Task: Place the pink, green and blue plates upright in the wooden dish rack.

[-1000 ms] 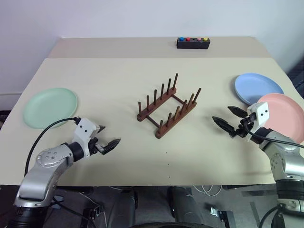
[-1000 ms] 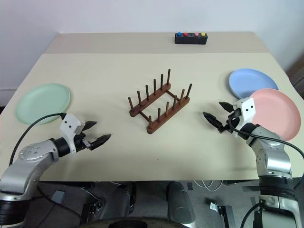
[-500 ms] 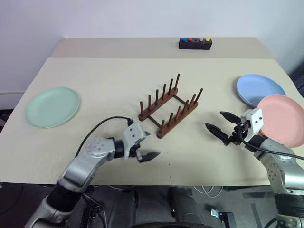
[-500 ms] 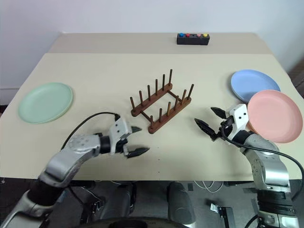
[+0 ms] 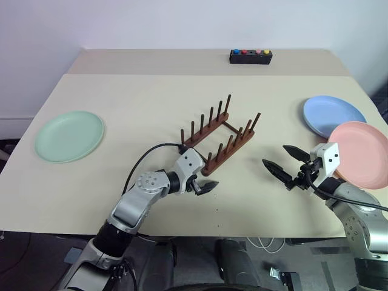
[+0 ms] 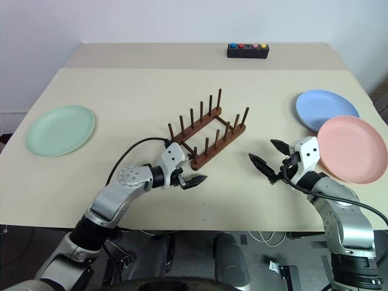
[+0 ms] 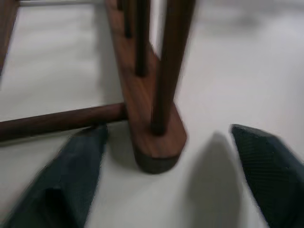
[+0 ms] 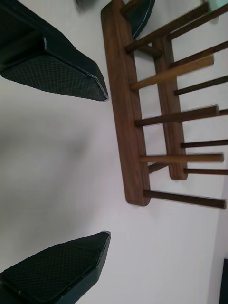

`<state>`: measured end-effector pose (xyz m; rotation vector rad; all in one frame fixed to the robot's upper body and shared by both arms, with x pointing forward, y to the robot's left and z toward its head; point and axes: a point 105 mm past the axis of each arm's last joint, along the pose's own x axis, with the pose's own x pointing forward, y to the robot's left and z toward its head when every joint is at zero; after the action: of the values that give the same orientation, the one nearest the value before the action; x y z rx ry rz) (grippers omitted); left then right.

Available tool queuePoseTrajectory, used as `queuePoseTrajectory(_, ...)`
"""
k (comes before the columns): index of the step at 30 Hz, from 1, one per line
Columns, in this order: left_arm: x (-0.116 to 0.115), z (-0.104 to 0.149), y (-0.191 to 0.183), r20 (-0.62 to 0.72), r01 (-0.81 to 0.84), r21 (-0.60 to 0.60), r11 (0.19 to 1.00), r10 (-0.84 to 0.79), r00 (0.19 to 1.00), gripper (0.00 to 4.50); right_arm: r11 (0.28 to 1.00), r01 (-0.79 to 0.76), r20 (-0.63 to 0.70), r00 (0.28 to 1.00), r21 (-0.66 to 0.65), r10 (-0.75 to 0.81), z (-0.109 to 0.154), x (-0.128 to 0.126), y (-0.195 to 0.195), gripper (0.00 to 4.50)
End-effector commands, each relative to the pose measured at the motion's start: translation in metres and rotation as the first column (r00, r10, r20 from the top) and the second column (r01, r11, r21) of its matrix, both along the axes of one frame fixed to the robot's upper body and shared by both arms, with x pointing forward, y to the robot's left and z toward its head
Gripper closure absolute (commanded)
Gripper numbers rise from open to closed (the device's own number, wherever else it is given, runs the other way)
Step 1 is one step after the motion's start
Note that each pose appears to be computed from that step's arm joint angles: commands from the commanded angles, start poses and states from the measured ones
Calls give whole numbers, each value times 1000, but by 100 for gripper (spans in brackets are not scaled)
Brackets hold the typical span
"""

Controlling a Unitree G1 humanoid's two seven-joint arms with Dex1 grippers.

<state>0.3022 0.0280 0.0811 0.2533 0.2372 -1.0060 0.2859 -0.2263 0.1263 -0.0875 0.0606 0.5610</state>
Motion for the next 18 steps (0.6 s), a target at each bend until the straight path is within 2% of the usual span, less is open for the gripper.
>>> queuePoseTrajectory(1, 0, -5, -1, -13, -8, 3, 1000, 8, 1000, 236, 1000, -27, 52, 998, -4, 28, 17, 0, 4, 0)
queuePoseTrajectory(3, 2, -6, 0, -5, -12, 6, 1000, 12, 1000, 335, 999, -50, 33, 998, -13, 51, 14, -3, 7, 0)
queuePoseTrajectory(4, 2, -6, 0, -2, -12, 7, 1000, 12, 1000, 366, 998, -59, 25, 998, -19, 60, 13, -4, 8, 0)
queuePoseTrajectory(8, 8, -5, 6, 50, 8, 43, 999, -11, 999, 370, 994, -86, -20, 996, -65, 85, 5, -13, 5, 0)
queuePoseTrajectory(12, -4, 6, 14, 100, 223, 59, 973, -228, 968, 370, 995, -1, -3, 1000, -105, 1, 12, -14, -23, 0)
queuePoseTrajectory(18, -9, 17, 28, 47, 448, 90, 890, -453, 890, 370, 989, 30, -8, 999, -141, -32, 13, -18, -38, 0)
